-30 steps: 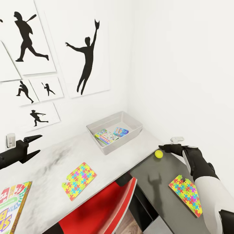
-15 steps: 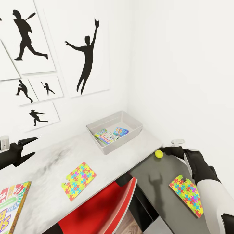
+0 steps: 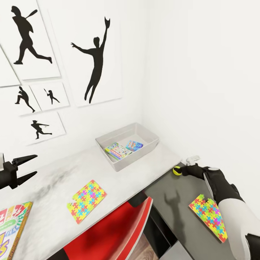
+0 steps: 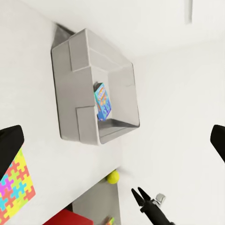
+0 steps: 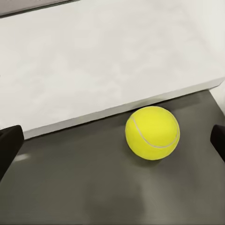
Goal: Put all the toys in the child's room - the three board games (two on the bed and one on the table), the two jigsaw puzzles on the table, and the tennis ball on the table - inside the toy box on the table in the child's room.
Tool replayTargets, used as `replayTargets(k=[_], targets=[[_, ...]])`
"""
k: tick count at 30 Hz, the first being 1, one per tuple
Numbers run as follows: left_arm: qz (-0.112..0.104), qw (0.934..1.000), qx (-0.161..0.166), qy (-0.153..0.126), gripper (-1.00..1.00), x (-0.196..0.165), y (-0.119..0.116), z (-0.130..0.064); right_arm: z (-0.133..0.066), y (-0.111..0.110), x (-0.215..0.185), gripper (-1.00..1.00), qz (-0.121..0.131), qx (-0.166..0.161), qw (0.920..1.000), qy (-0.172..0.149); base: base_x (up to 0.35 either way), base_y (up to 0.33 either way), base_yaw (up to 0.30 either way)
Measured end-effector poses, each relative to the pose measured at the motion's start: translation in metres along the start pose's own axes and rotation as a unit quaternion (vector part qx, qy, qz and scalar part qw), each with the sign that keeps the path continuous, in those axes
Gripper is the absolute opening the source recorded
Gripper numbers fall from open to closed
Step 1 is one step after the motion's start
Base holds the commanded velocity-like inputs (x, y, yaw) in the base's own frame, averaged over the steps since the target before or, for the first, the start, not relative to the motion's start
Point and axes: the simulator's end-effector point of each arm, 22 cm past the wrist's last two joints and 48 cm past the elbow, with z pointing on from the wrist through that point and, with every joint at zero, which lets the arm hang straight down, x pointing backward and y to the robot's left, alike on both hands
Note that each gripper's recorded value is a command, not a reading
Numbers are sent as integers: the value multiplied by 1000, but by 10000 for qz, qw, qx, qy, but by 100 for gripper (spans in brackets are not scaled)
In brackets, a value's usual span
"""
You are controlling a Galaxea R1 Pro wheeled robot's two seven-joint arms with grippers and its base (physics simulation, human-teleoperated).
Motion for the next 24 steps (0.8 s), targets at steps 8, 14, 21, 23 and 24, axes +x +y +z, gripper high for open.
replayTargets(k=[8,14,21,23,24], targets=[[-67,9998,175,83,100,6,-1,6,3,-25,-8,100,-260,-295,9991,153,0,0,0],[-188,9982,442,354,100,23,-9,19,10,-31,-18,100,-545,-395,9977,-63,0,0,0],[-324,9953,745,529,100,34,-17,27,18,-29,-14,100,-753,-427,9962,-53,0,0,0],[-347,9948,785,547,100,35,-17,28,20,-29,-12,100,-816,-422,9958,-35,0,0,0],[-352,9947,794,551,100,36,-16,29,21,-29,-11,100,-833,-424,9956,-34,0,0,0]])
